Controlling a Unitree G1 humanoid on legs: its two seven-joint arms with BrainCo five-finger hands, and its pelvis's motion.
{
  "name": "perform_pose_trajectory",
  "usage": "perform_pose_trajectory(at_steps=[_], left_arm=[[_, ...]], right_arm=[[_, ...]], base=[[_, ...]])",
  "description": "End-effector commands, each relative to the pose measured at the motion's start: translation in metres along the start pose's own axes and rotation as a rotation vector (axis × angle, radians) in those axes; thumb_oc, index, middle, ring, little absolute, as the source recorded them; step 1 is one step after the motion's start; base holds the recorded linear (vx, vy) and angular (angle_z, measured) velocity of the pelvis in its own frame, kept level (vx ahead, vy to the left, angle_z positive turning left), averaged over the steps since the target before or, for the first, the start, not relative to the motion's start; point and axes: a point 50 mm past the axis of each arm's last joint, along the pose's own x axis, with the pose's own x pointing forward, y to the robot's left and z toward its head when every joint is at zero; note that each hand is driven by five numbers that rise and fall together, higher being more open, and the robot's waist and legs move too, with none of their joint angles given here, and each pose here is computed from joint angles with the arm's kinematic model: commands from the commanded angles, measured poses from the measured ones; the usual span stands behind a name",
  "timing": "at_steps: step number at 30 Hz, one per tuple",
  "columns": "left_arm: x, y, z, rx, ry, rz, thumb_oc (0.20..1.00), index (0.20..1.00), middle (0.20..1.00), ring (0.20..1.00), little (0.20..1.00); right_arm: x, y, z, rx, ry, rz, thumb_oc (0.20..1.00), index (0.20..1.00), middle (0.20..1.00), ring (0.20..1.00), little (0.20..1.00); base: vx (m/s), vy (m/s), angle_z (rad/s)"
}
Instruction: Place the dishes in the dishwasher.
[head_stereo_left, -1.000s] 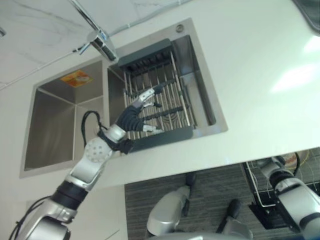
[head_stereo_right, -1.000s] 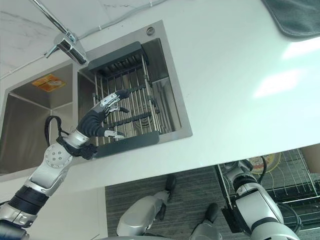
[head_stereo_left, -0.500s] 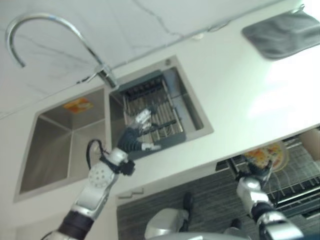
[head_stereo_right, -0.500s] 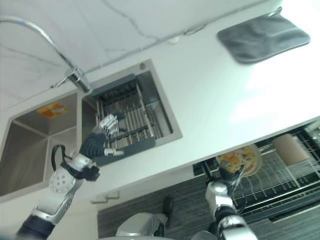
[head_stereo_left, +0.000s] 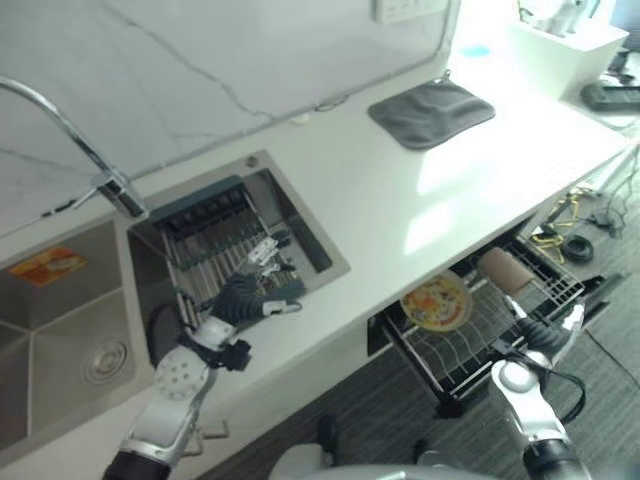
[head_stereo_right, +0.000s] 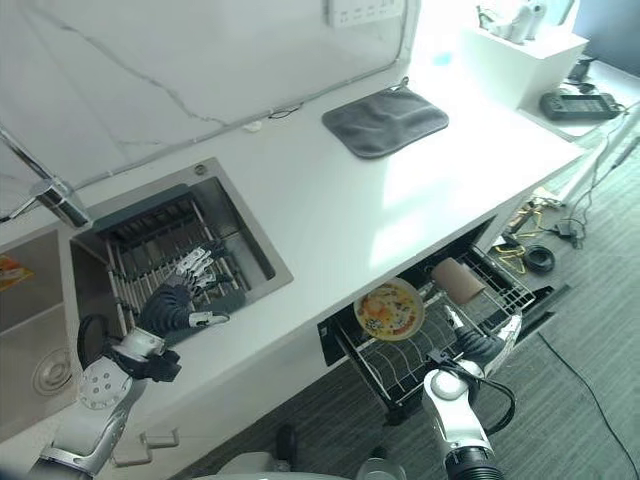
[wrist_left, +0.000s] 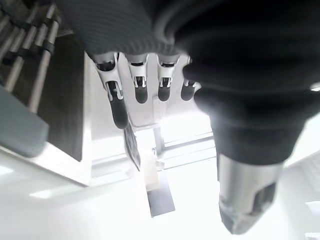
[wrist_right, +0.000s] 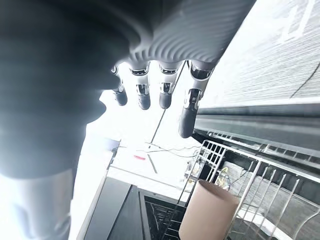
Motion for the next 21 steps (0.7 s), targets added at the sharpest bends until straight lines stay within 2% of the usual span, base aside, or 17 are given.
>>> perform_pose_trajectory(at_steps=[1,4,7,10,11,12,13,14,15,19,20,21], left_arm=[[0.004,0.014,0.021,0.002,-0.122,0.045,1.0,1.0,1.0,1.0,1.0],[0.006,0.018,0.023,-0.006,-0.132,0.064,1.0,1.0,1.0,1.0,1.0],[0.008,0.019,0.023,-0.004,-0.138,0.077,1.0,1.0,1.0,1.0,1.0],[0.013,0.02,0.023,-0.021,-0.147,0.093,1.0,1.0,1.0,1.0,1.0],[0.015,0.02,0.023,-0.025,-0.152,0.093,1.0,1.0,1.0,1.0,1.0],[0.017,0.02,0.022,-0.031,-0.158,0.094,1.0,1.0,1.0,1.0,1.0],[0.018,0.019,0.021,-0.034,-0.158,0.091,1.0,1.0,1.0,1.0,1.0],[0.02,0.017,0.02,-0.035,-0.161,0.073,1.0,1.0,1.0,1.0,1.0],[0.021,0.016,0.02,-0.034,-0.162,0.066,1.0,1.0,1.0,1.0,1.0],[0.027,0.015,0.02,-0.055,-0.172,0.087,1.0,1.0,1.0,1.0,1.0],[0.03,0.015,0.021,-0.059,-0.191,0.091,1.0,1.0,1.0,1.0,1.0],[0.035,0.011,0.024,-0.059,-0.207,0.072,1.0,1.0,1.0,1.0,1.0]], right_arm=[[0.011,0.004,0.043,0.141,-0.176,0.037,1.0,1.0,1.0,1.0,1.0],[0.017,-0.012,0.045,0.088,-0.183,-0.055,1.0,1.0,1.0,1.0,1.0],[0.032,-0.039,0.031,0.25,-0.037,-0.247,1.0,1.0,1.0,1.0,1.0],[0.042,-0.079,-0.004,0.529,0.208,-0.549,1.0,1.0,1.0,1.0,1.0],[0.04,-0.088,-0.02,0.605,0.326,-0.657,1.0,1.0,1.0,1.0,1.0],[0.031,-0.095,-0.046,0.793,0.515,-0.791,1.0,1.0,1.0,1.0,1.0],[0.026,-0.097,-0.057,0.857,0.572,-0.822,1.0,1.0,1.0,1.0,1.0],[0.013,-0.096,-0.082,1.021,0.676,-0.865,1.0,1.0,1.0,1.0,1.0],[0.01,-0.095,-0.087,1.068,0.694,-0.884,1.0,1.0,1.0,1.0,1.0],[-0.01,-0.081,-0.105,0.999,0.785,-0.87,1.0,1.0,1.0,1.0,1.0],[-0.025,-0.074,-0.12,0.956,0.852,-0.795,1.0,1.0,1.0,1.0,1.0],[-0.034,-0.053,-0.13,1.02,0.95,-0.587,1.0,1.0,1.0,1.0,1.0]], base=[[0.01,0.003,-0.09],[-0.02,0.01,-0.19],[-0.01,0.011,-0.22],[0.04,0.001,-0.1],[0.05,-0.027,0.02],[0.04,-0.032,0.03],[0.04,-0.053,0.01],[0.03,-0.047,0.01],[0.04,-0.052,0.05],[0.02,-0.033,0.18],[0.05,-0.053,0.14],[0.08,-0.072,0.12]])
